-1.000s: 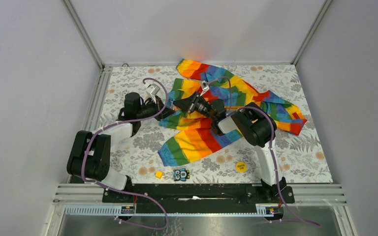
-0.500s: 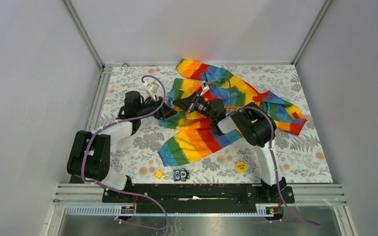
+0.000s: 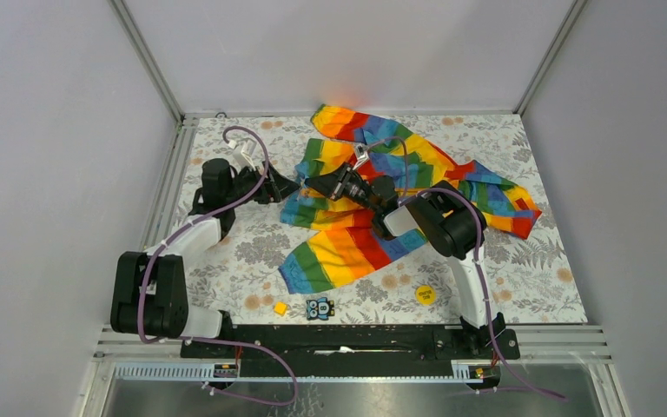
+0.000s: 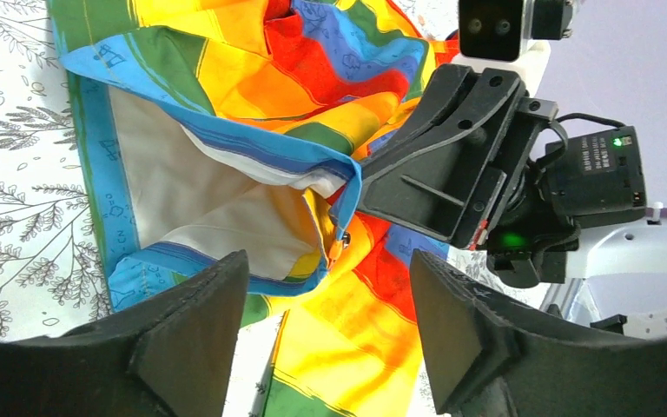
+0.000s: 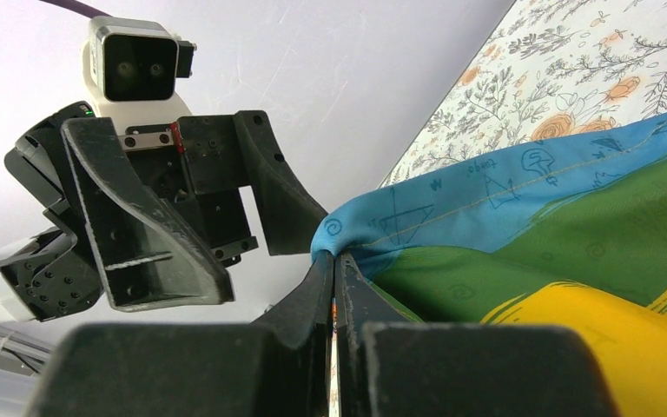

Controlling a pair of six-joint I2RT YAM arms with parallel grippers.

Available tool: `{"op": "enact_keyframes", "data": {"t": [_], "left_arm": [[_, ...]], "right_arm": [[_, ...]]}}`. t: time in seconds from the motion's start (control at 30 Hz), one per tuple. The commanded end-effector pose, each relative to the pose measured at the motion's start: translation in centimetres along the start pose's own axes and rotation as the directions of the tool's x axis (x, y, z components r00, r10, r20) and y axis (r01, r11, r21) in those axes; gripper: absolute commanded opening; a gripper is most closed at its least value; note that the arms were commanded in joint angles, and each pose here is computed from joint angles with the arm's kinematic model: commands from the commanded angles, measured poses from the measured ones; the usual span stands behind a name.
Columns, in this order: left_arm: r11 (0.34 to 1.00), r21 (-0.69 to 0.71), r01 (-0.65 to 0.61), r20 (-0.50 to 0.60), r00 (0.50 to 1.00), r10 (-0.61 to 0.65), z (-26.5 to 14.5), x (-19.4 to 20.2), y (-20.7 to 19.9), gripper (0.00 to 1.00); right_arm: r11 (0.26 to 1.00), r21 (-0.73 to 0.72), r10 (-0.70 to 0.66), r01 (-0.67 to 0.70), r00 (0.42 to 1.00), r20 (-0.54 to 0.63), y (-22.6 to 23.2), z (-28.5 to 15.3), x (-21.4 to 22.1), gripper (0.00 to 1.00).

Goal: Zip up the jacket

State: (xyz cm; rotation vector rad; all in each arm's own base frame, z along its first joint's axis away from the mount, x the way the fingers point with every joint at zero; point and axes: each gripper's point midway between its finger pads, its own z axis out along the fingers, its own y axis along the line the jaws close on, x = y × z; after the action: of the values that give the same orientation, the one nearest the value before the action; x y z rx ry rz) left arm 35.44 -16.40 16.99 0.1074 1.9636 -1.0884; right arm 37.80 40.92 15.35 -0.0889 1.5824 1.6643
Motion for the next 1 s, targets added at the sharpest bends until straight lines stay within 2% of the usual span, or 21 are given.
{"op": "enact_keyframes", "data": {"t": [0.0,0.17,0.3,0.43,0.6,0.87,0.97], "left_arm": [[0.998,-0.013,-0.054,0.041,0.998,0.054,0.7,-2.0,-0.5,0.68],[0.997,0.034,-0.066,0.001,0.998,0.066,1.9,-0.8,-1.2,0.61],[0.996,0.049,-0.068,-0.001,0.998,0.068,2.5,-0.5,-1.3,0.53],[0.997,0.041,-0.067,0.002,0.998,0.067,3.0,-0.8,-1.0,0.49],[0.997,0.042,-0.065,0.005,0.998,0.065,3.4,-1.2,-0.8,0.39],[0.997,0.061,-0.055,0.003,0.998,0.055,3.9,-1.0,-1.0,0.38],[0.997,0.058,-0.056,0.01,0.998,0.056,4.0,-1.2,-1.0,0.34]], "right_arm": [[0.985,-0.158,-0.055,0.072,0.993,0.106,4.2,0.7,-2.8,0.0],[0.984,-0.164,-0.048,0.065,0.993,0.108,4.4,0.8,-3.0,0.0],[0.984,-0.165,-0.049,0.067,0.993,0.108,4.6,0.7,-3.0,0.0],[0.984,-0.168,-0.047,0.065,0.993,0.105,4.6,0.7,-3.0,0.0],[0.983,-0.17,-0.046,0.063,0.994,0.102,4.7,0.7,-2.8,0.0],[0.983,-0.174,-0.046,0.063,0.994,0.099,4.8,0.9,-2.6,0.0],[0.982,-0.177,-0.045,0.062,0.994,0.097,4.9,0.9,-2.6,0.0]]}}
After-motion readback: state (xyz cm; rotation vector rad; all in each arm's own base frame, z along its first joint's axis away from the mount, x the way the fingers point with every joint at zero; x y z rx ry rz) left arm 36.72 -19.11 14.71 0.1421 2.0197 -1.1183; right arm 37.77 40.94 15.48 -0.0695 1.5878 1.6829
